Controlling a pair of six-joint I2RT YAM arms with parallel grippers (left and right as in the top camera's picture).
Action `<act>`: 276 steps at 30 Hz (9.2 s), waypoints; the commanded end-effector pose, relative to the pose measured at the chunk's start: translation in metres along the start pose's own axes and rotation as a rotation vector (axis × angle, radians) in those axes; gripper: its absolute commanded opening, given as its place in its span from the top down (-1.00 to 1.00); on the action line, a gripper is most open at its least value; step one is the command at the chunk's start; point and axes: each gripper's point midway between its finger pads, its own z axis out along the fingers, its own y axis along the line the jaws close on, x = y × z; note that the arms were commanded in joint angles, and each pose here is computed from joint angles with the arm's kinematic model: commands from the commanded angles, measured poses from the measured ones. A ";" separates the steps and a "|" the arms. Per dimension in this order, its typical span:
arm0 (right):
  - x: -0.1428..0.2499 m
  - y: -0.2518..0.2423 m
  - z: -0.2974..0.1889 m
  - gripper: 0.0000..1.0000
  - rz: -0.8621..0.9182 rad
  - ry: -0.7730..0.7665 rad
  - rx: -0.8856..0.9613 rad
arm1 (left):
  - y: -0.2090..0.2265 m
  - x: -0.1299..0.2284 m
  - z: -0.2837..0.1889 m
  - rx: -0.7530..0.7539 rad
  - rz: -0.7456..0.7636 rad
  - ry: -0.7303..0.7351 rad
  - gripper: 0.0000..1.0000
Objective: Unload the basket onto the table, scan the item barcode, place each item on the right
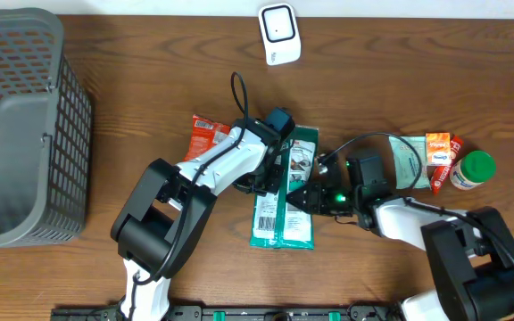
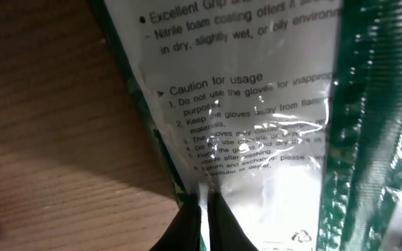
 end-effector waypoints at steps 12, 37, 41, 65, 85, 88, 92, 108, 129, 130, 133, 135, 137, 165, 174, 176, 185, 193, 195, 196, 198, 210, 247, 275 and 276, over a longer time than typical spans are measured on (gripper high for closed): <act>0.003 0.013 0.010 0.16 -0.108 0.007 -0.057 | 0.001 0.003 0.009 -0.007 0.007 0.019 0.85; -0.003 0.042 0.003 0.98 -0.226 -0.026 -0.111 | 0.006 -0.021 -0.094 -0.004 0.005 -0.280 0.83; -0.018 0.061 -0.015 0.98 -0.307 -0.105 -0.124 | 0.019 -0.019 -0.149 0.035 -0.056 -0.418 0.74; -0.071 0.110 -0.137 0.98 -0.619 -0.129 0.651 | 0.211 0.040 -0.307 -0.014 -0.687 -0.900 -0.29; -0.097 0.150 -0.120 0.99 -1.319 -0.020 1.017 | 0.231 0.042 -0.271 -0.048 -0.761 -0.752 -0.66; -0.112 0.166 -0.125 0.99 -1.395 -0.030 1.064 | 0.231 0.042 -0.271 -0.048 -0.761 -0.752 -0.66; -0.133 0.193 -0.137 0.99 -1.489 0.001 1.128 | 0.231 0.042 -0.271 -0.048 -0.761 -0.752 -0.66; -0.278 0.219 -0.069 0.99 -1.945 0.064 1.512 | 0.231 0.042 -0.271 -0.048 -0.761 -0.752 -0.67; -0.381 0.122 0.031 0.98 -2.156 -0.254 1.457 | 0.231 0.042 -0.271 -0.048 -0.761 -0.752 -0.67; -0.381 0.118 0.035 0.98 -2.165 -0.249 1.441 | 0.231 0.042 -0.271 -0.048 -0.761 -0.752 -0.67; -0.382 0.112 0.040 0.98 -2.191 -0.250 1.400 | 0.231 0.042 -0.271 -0.048 -0.761 -0.752 -0.67; -0.381 0.110 0.042 0.98 -2.196 -0.247 1.393 | 0.231 0.042 -0.271 -0.048 -0.761 -0.752 -0.67; -0.381 0.108 0.043 0.98 -2.195 -0.243 1.392 | 0.231 0.042 -0.271 -0.048 -0.761 -0.752 -0.67; -0.395 0.168 -0.031 0.98 -1.643 -0.723 1.177 | 0.231 0.042 -0.271 -0.048 -0.761 -0.752 -0.68; -0.302 0.197 -0.102 0.98 -1.204 -0.463 0.833 | 0.231 0.042 -0.271 -0.048 -0.761 -0.752 -0.68; -0.279 0.187 -0.117 0.98 -1.102 -0.391 0.818 | 0.231 0.042 -0.271 -0.048 -0.761 -0.752 -0.68; -0.173 0.082 -0.187 0.98 -0.575 0.031 0.941 | 0.231 0.042 -0.271 -0.048 -0.761 -0.752 -0.68; -0.147 -0.008 -0.219 0.98 -0.288 0.117 1.017 | 0.231 0.042 -0.271 -0.048 -0.761 -0.752 -0.68; -0.142 -0.030 -0.224 0.98 -0.236 0.119 1.028 | 0.231 0.042 -0.271 -0.048 -0.761 -0.752 -0.68; -0.140 -0.043 -0.227 0.98 -0.213 0.118 1.037 | 0.231 0.042 -0.271 -0.048 -0.761 -0.752 -0.68; -0.136 -0.063 -0.231 0.98 -0.194 0.119 1.048 | 0.231 0.042 -0.271 -0.048 -0.761 -0.752 -0.68; -0.131 -0.120 -0.245 -0.29 -0.092 0.040 1.075 | 0.231 0.042 -0.271 -0.048 -0.761 -0.752 -0.68; -0.118 0.056 -0.058 -0.65 -0.156 0.035 0.402 | 0.228 0.042 -0.261 -0.034 -0.763 -0.716 0.16; -0.112 0.037 -0.060 -0.74 -0.107 -0.010 0.637 | 0.183 -0.025 -0.015 0.127 -0.604 -0.124 0.78; -0.112 0.036 -0.061 -0.73 -0.107 -0.012 0.644 | 0.174 -0.022 -0.012 0.165 -0.600 -0.097 0.77</act>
